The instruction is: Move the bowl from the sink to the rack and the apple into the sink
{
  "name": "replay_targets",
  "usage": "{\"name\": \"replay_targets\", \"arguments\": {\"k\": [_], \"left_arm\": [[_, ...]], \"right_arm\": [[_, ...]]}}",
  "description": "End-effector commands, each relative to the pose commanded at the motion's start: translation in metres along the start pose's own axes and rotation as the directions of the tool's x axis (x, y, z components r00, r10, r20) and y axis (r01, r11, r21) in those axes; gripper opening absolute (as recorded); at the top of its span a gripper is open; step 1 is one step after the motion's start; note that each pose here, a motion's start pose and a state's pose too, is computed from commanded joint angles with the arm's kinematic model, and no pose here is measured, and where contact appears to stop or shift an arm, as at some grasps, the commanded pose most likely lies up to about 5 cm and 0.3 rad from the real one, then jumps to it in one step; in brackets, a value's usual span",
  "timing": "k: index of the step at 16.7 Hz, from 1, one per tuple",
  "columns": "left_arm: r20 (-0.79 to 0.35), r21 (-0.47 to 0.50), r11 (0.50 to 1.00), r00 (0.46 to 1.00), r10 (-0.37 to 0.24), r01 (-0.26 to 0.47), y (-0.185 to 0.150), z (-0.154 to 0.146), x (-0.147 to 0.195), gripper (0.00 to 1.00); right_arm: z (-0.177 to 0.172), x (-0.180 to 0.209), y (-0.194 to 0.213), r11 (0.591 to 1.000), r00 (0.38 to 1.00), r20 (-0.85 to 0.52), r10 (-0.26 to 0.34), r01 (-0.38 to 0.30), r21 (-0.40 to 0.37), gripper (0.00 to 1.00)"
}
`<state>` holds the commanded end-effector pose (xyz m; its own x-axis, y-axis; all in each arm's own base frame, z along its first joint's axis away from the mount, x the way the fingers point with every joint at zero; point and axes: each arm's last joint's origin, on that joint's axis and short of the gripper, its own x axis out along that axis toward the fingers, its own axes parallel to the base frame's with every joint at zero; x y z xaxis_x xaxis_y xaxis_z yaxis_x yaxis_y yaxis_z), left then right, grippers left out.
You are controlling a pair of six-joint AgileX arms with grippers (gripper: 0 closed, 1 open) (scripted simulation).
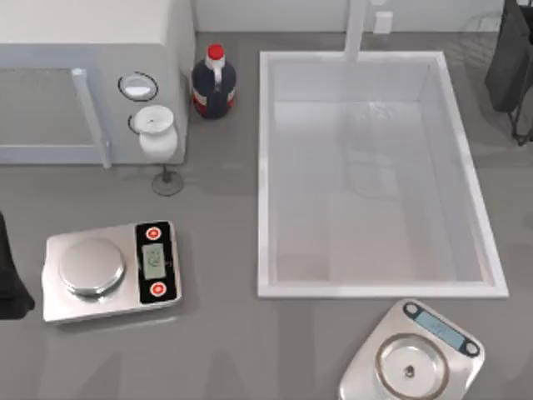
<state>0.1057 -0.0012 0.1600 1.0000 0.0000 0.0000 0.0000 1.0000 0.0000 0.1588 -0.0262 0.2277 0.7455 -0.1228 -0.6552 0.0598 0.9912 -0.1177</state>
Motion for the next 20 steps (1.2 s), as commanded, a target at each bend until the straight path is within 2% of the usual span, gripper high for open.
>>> {"name": "replay_targets", "arguments": {"k": [3,6,9,11,13,20], "left_arm": [[0.0,0.0,1.0,1.0,0.0,0.0,0.0,0.0,0.0,1.0],[0.0,0.0,1.0,1.0,0.0,0.0,0.0,0.0,0.0,1.0],[0.0,0.0,1.0,1.0,0.0,0.0,0.0,0.0,0.0,1.0],[0.0,0.0,1.0,1.0,0.0,0.0,0.0,0.0,0.0,1.0],[0.0,0.0,1.0,1.0,0.0,0.0,0.0,0.0,0.0,1.0],[0.0,0.0,1.0,1.0,0.0,0.0,0.0,0.0,0.0,1.0]], "right_arm": [[0.028,0.028,-0.015,1.0,0.96,-0.281,0.013,-0.016,-0.01,1.0],[0.046,0.063,-0.033,0.999,0.857,-0.513,0.047,-0.053,0.003,1.0],[0.053,0.095,-0.047,0.996,0.742,-0.665,0.086,-0.09,0.029,1.0],[0.055,0.109,-0.054,0.993,0.687,-0.718,0.106,-0.106,0.045,1.0],[0.056,0.116,-0.058,0.992,0.659,-0.743,0.116,-0.114,0.054,1.0],[0.051,0.121,-0.056,0.991,0.649,-0.751,0.12,-0.119,0.055,1.0]]}}
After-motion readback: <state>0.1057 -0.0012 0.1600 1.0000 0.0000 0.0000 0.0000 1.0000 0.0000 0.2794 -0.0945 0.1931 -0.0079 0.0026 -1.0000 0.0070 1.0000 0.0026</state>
